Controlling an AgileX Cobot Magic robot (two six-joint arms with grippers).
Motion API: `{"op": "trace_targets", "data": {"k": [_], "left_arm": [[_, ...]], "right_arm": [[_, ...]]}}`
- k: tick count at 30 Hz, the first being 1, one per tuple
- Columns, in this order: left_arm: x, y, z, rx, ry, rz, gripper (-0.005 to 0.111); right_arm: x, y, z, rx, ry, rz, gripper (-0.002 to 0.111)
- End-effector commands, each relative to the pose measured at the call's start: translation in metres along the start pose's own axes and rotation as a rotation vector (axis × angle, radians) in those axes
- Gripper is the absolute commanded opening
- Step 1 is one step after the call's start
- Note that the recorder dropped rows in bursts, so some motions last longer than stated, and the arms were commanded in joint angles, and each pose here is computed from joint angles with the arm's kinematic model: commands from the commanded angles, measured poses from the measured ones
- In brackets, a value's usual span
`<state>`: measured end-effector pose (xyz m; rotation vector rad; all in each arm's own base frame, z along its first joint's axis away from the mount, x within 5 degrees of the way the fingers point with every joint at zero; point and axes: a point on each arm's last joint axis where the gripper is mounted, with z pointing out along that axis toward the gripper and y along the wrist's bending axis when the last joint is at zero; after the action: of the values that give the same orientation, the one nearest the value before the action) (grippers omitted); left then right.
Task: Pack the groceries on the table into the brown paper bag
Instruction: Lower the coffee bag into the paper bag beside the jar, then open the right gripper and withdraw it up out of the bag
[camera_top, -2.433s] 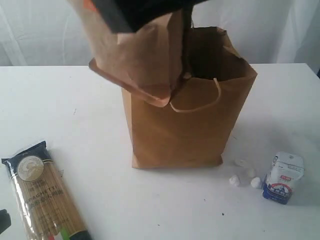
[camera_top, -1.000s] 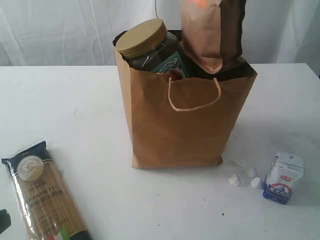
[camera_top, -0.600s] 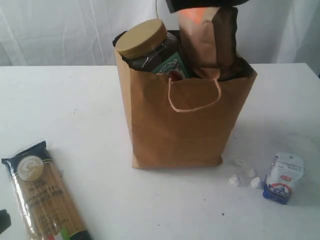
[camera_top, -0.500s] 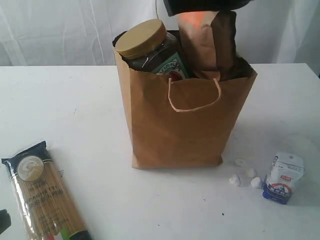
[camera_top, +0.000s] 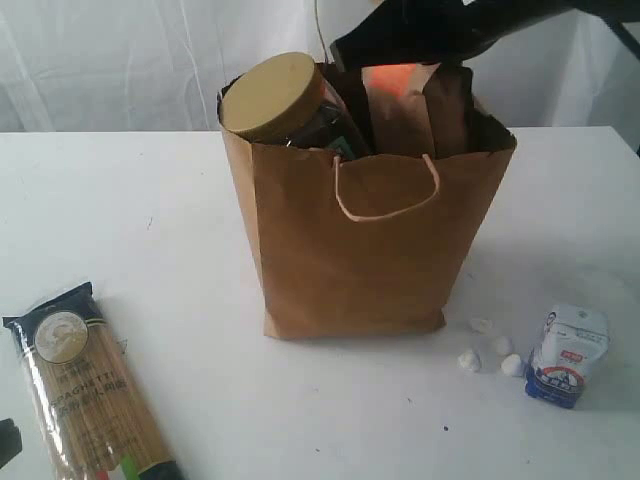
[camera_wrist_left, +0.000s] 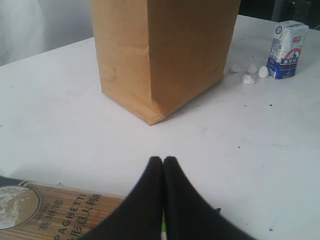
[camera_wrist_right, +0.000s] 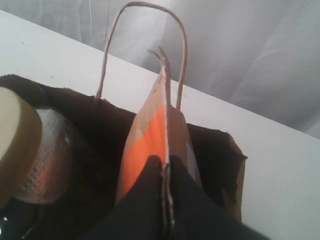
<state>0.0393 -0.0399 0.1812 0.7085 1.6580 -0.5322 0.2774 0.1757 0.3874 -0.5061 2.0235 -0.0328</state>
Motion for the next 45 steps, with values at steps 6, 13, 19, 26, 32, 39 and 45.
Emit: {"op": "trace_targets", "data": {"k": [6, 13, 19, 26, 32, 39, 45], "left_arm": [[0.001, 0.000, 0.000, 0.000, 0.004, 0.000, 0.000], [0.001, 0.000, 0.000, 0.000, 0.004, 0.000, 0.000], [0.001, 0.000, 0.000, 0.000, 0.004, 0.000, 0.000], [0.001, 0.000, 0.000, 0.000, 0.004, 0.000, 0.000], [0.001, 0.000, 0.000, 0.000, 0.004, 0.000, 0.000], [0.001, 0.000, 0.000, 0.000, 0.004, 0.000, 0.000], [0.001, 0.000, 0.000, 0.000, 0.004, 0.000, 0.000]], "right_arm": [[-0.001, 0.000, 0.005, 0.008, 0.002, -0.005, 0.000], [0.001, 0.002, 0.009, -0.002, 0.012, 0.003, 0.000], [0.002, 0.002, 0.009, 0.001, 0.022, 0.006, 0.000], [0.002, 0.003, 0.009, -0.005, 0.031, 0.010, 0.000], [0.003, 0.003, 0.009, -0.007, 0.035, 0.014, 0.008], [0.003, 0.003, 0.009, -0.010, 0.042, 0.001, 0.035], [0.004, 0.004, 0.009, -0.015, 0.045, 0.007, 0.040]]}}
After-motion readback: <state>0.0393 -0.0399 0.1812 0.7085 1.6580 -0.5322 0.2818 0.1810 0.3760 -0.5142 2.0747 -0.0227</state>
